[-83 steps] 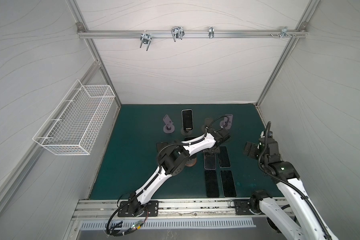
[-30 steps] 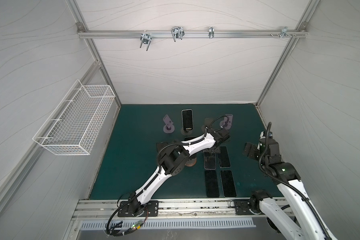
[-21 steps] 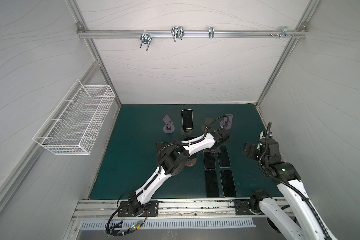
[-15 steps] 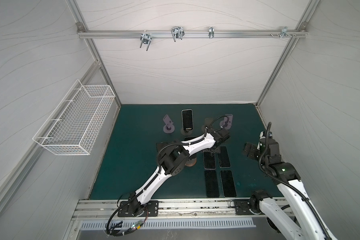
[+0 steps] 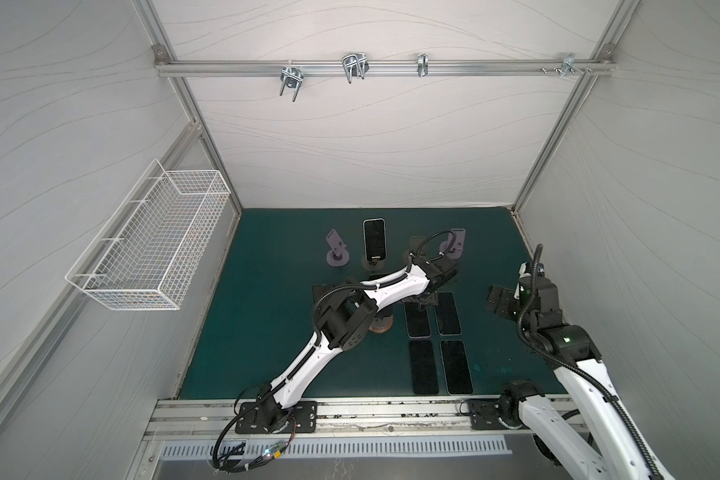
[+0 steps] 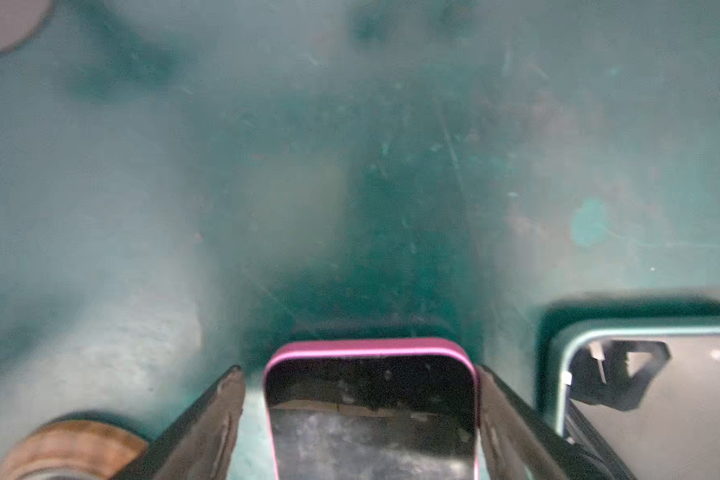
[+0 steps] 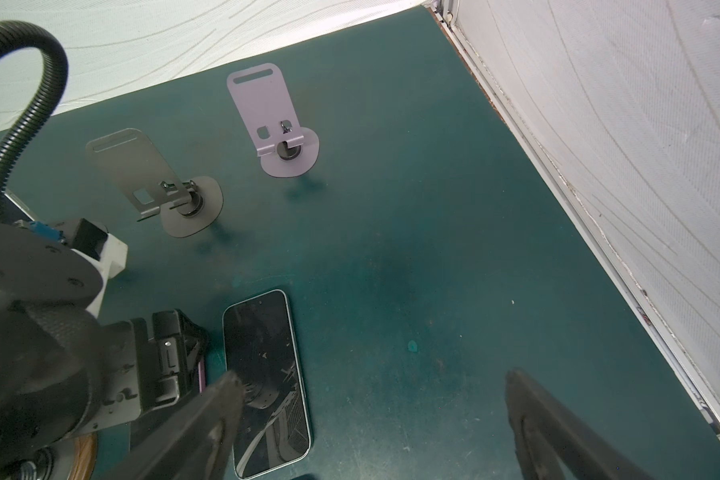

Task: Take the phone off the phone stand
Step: 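Open the left gripper to release the pink-edged phone on the table, then raise the left arm away toward the basket while right arm swings toward the stands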

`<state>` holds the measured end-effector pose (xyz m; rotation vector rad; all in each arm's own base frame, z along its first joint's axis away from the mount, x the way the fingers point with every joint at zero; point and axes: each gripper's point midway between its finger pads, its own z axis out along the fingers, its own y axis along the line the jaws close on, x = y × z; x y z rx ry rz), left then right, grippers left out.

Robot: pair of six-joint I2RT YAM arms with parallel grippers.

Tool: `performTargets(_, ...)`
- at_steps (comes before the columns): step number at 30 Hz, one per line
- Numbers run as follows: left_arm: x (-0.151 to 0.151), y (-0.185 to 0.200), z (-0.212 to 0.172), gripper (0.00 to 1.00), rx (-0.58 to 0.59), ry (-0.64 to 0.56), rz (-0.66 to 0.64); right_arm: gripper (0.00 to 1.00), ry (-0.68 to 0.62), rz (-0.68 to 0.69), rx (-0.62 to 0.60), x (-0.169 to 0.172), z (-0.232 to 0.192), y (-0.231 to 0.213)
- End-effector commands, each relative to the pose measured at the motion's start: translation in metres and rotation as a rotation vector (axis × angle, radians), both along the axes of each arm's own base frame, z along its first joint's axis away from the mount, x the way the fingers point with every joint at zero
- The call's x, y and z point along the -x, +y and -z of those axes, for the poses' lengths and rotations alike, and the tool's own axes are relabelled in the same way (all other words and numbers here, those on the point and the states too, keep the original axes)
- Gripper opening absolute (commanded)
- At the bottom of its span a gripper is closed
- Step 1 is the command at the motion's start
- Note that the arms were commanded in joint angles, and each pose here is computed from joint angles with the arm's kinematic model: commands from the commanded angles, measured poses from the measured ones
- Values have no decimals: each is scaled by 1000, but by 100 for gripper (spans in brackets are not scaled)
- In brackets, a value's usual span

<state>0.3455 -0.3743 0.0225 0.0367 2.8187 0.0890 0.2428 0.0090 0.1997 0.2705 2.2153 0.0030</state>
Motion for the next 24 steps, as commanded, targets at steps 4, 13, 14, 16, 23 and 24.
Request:
performTargets(4, -11, 0, -28, 90, 2, -44, 37, 99, 13, -1, 1, 4, 5, -1)
performTargets(13, -11, -19, -45, 90, 66, -45, 78, 99, 7, 3, 2, 6, 4, -2)
performTargets(14, -11, -21, -50, 90, 73, -53, 81, 99, 8, 2, 2, 6, 4, -2)
performTargets(16, -12, -24, -59, 90, 87, -69, 89, 99, 7, 2, 2, 6, 4, -2)
performTargets(23, -30, -38, -129, 90, 114, -255, 173, 99, 3, 4, -4, 6, 3, -2)
performTargets(24, -31, -41, -145, 90, 119, -294, 195, 99, 0, 5, -8, 6, 2, -2)
